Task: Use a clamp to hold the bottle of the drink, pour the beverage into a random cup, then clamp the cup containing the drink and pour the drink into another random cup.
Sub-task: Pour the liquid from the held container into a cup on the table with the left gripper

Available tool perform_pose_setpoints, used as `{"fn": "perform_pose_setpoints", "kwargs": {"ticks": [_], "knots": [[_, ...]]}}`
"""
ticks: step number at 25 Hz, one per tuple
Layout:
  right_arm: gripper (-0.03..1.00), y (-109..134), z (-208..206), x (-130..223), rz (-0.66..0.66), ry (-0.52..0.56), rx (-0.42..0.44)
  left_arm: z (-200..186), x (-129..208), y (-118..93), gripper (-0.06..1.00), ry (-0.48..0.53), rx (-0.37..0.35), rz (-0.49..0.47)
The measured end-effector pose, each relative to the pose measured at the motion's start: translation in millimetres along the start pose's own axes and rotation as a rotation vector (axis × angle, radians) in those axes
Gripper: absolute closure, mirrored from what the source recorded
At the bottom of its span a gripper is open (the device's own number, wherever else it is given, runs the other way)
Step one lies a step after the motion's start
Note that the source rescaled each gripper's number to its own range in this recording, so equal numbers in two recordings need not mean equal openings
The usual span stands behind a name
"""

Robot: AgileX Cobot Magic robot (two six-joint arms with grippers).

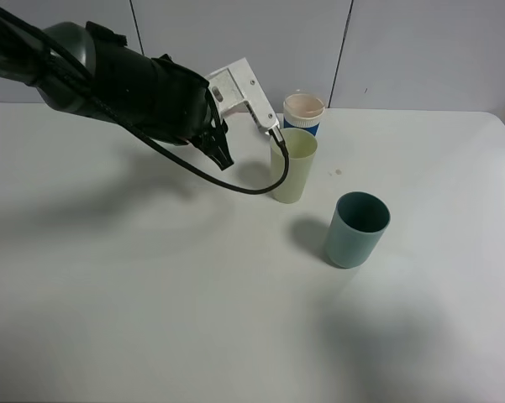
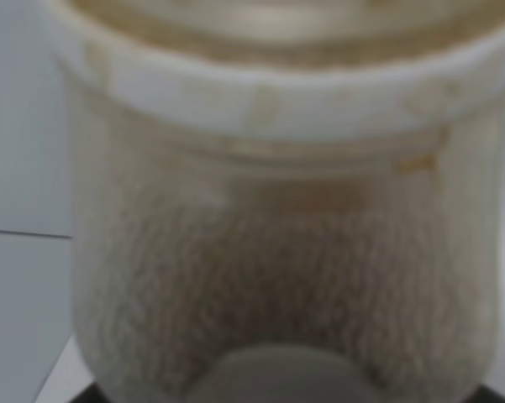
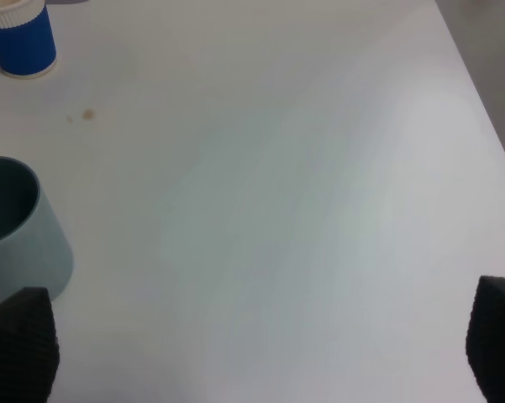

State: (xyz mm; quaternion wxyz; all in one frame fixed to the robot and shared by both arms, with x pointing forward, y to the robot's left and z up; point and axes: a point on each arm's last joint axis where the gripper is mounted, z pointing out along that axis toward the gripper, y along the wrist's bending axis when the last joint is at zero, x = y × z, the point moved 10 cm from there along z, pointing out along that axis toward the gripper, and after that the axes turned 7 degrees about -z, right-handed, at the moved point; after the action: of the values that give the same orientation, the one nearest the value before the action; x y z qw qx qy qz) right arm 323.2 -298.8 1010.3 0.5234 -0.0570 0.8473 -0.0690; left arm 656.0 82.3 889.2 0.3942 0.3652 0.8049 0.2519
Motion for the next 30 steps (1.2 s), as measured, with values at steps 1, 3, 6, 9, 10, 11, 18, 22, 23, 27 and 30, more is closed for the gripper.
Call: {"fn": "perform_pose_setpoints", "kwargs": {"ticks": [1, 3, 6, 9, 10, 11, 18, 22, 23, 27, 30], "knots": [[0.05, 0, 0, 0, 0.000, 0.000, 0.000, 2, 2, -3, 0.91, 0.006, -0.005, 0.025], [0.05, 0, 0, 0, 0.000, 0.000, 0.000, 5, 3, -8, 0.91, 0.008, -0.006, 0.067], [0.05, 0, 0, 0, 0.000, 0.000, 0.000, 7, 2, -12, 0.91, 0.001, -0.009, 0.102], [0.05, 0, 0, 0, 0.000, 0.000, 0.000, 7, -1, -13, 0.91, -0.015, -0.016, 0.132], [0.05, 0, 0, 0, 0.000, 0.000, 0.000, 6, -3, -15, 0.91, -0.022, -0.016, 0.142], [0.05, 0, 0, 0, 0.000, 0.000, 0.000, 4, -5, -17, 0.91, -0.031, -0.016, 0.152], [0.05, 0, 0, 0, 0.000, 0.000, 0.000, -3, -16, -26, 0.91, -0.074, -0.020, 0.209], [0.05, 0, 0, 0, 0.000, 0.000, 0.000, -3, -29, -20, 0.91, -0.089, -0.050, 0.222], [0.05, 0, 0, 0, 0.000, 0.000, 0.000, -2, -33, -17, 0.91, -0.088, -0.064, 0.224], [0.05, 0, 0, 0, 0.000, 0.000, 0.000, 2, -35, -17, 0.91, -0.076, -0.082, 0.259], [0.05, 0, 0, 0, 0.000, 0.000, 0.000, 4, -34, -18, 0.91, -0.077, -0.089, 0.283]]}}
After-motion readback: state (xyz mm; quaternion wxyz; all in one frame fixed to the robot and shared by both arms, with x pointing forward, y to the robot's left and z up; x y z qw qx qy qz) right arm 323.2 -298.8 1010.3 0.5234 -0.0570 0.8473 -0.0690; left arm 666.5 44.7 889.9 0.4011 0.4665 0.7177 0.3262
